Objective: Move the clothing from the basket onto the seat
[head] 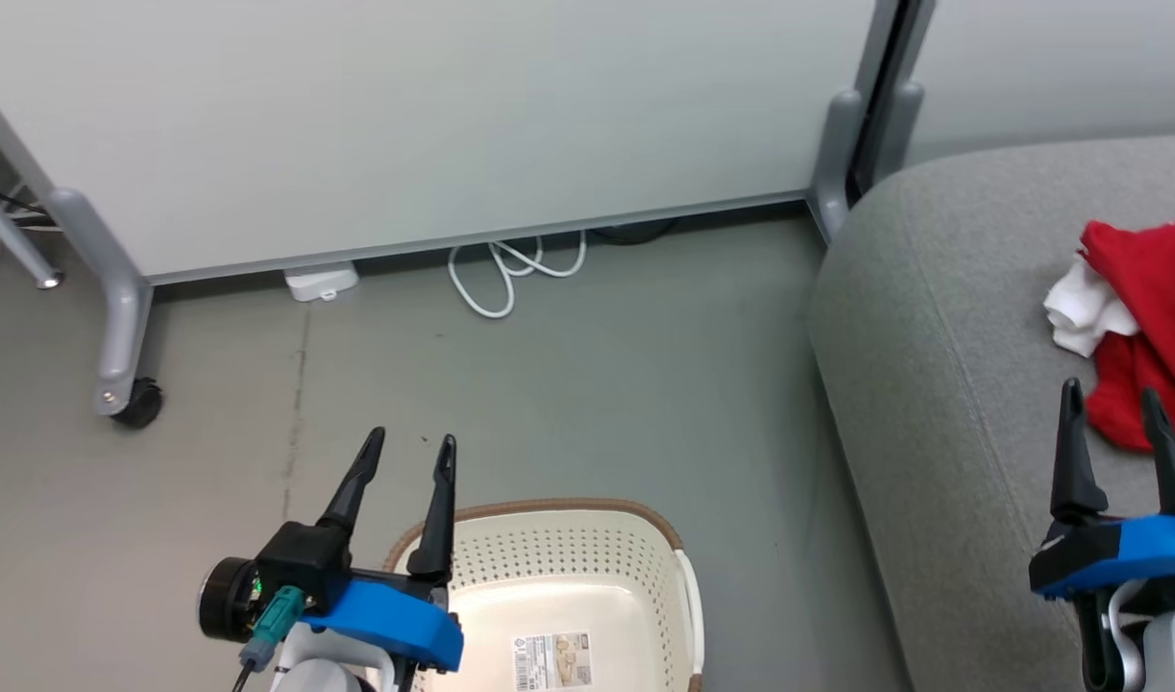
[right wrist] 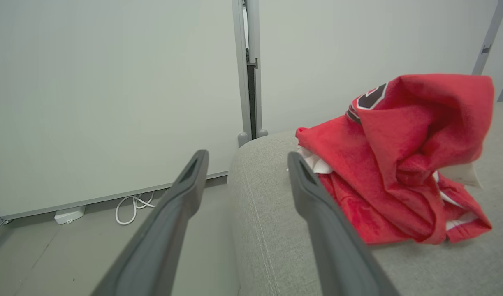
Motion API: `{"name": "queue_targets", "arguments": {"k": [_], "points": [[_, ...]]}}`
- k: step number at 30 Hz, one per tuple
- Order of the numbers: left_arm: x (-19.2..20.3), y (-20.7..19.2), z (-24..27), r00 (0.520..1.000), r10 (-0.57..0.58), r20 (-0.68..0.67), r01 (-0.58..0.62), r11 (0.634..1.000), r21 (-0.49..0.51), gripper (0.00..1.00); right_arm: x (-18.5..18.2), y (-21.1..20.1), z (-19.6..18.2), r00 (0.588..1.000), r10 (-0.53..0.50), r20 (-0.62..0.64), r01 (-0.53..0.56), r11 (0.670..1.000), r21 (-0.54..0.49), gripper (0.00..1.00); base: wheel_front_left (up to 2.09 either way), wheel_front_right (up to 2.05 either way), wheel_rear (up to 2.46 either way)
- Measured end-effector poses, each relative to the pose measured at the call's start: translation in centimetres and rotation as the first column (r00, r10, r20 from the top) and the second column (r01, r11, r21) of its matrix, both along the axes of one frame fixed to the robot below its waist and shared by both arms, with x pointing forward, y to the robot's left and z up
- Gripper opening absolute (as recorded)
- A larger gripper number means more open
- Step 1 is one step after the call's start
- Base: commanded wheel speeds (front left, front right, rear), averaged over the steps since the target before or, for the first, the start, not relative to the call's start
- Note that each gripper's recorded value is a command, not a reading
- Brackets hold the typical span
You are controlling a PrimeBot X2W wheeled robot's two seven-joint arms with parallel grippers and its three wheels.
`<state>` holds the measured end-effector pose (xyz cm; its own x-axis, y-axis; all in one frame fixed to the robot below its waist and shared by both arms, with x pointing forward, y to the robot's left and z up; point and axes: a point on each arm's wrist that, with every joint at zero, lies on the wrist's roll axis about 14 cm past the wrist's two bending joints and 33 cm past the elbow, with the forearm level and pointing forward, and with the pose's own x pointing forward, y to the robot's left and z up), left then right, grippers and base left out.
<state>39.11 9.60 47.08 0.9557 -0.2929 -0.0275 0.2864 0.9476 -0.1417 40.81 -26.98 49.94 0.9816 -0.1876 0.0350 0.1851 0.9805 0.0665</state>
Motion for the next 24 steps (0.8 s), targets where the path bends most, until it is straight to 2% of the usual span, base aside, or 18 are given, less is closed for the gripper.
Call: {"name": "queue_targets", "arguments": {"k": [6,15,24], "points": [[-1.4,2.7,0.4,0.996,0.088,0.007,-0.088,0.996,-0.005,1.00,-1.2,2.8,-0.4,0.998,0.067,-0.019,-0.067,0.998,0.000,1.00,0.00,0.00,0.00],[-3.2,4.7,0.7,0.989,0.146,0.017,-0.146,0.989,-0.004,1.00,-3.2,6.9,-1.2,0.982,0.187,-0.041,-0.186,0.982,0.017,1.00,0.00,0.00,0.00],[-4.1,5.8,-0.1,0.984,0.177,-0.005,-0.177,0.984,0.012,1.00,-3.7,8.5,-1.4,0.971,0.234,-0.043,-0.233,0.972,0.030,1.00,0.00,0.00,0.00]]}}
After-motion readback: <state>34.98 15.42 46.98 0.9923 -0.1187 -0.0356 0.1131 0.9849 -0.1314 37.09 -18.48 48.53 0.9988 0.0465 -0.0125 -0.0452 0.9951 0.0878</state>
